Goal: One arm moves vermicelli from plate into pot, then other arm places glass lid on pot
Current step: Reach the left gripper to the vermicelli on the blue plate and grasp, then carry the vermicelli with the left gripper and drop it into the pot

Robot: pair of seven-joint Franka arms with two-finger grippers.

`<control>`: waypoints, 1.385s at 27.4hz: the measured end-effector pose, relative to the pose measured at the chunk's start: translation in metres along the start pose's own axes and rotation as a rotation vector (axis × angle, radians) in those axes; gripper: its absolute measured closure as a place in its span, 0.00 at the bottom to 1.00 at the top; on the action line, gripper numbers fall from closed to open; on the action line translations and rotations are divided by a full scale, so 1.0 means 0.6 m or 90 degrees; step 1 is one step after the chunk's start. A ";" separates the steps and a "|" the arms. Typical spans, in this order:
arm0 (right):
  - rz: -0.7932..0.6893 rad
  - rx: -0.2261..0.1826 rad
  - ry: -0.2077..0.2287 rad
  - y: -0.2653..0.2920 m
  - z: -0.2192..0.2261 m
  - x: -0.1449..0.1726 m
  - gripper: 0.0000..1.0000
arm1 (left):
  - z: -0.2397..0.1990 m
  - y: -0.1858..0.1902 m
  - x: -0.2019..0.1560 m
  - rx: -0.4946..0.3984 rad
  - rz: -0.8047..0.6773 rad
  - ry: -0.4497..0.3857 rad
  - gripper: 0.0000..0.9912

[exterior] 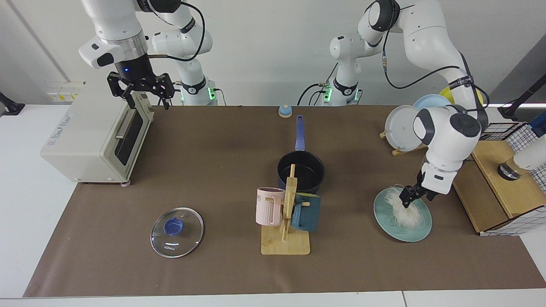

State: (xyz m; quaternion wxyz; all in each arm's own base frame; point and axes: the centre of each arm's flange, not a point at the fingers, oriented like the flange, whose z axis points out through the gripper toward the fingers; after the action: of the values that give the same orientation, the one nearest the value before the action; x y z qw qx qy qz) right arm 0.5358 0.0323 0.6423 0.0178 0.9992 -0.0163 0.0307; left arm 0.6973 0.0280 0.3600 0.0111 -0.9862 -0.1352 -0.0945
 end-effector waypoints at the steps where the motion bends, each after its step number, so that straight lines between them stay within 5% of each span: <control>1: 0.000 0.000 0.000 0.000 0.000 0.000 0.00 | -0.001 0.001 0.001 -0.002 -0.010 0.003 0.00; 20: 0.001 0.000 0.000 0.001 0.000 0.000 0.00 | 0.072 0.019 -0.011 -0.012 -0.048 -0.014 0.01; 29: 0.001 0.000 0.000 0.001 0.000 0.000 0.00 | 0.042 0.038 -0.024 0.022 0.012 -0.136 0.54; 38: 0.001 0.000 0.000 0.001 0.000 0.000 0.00 | -0.152 0.086 -0.013 0.004 0.030 -0.118 0.61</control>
State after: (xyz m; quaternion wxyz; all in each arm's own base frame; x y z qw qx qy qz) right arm 0.5359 0.0318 0.6423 0.0178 0.9992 -0.0167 0.0307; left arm 0.6869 -0.0284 0.4482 0.0042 -0.9937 -0.1123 -0.0021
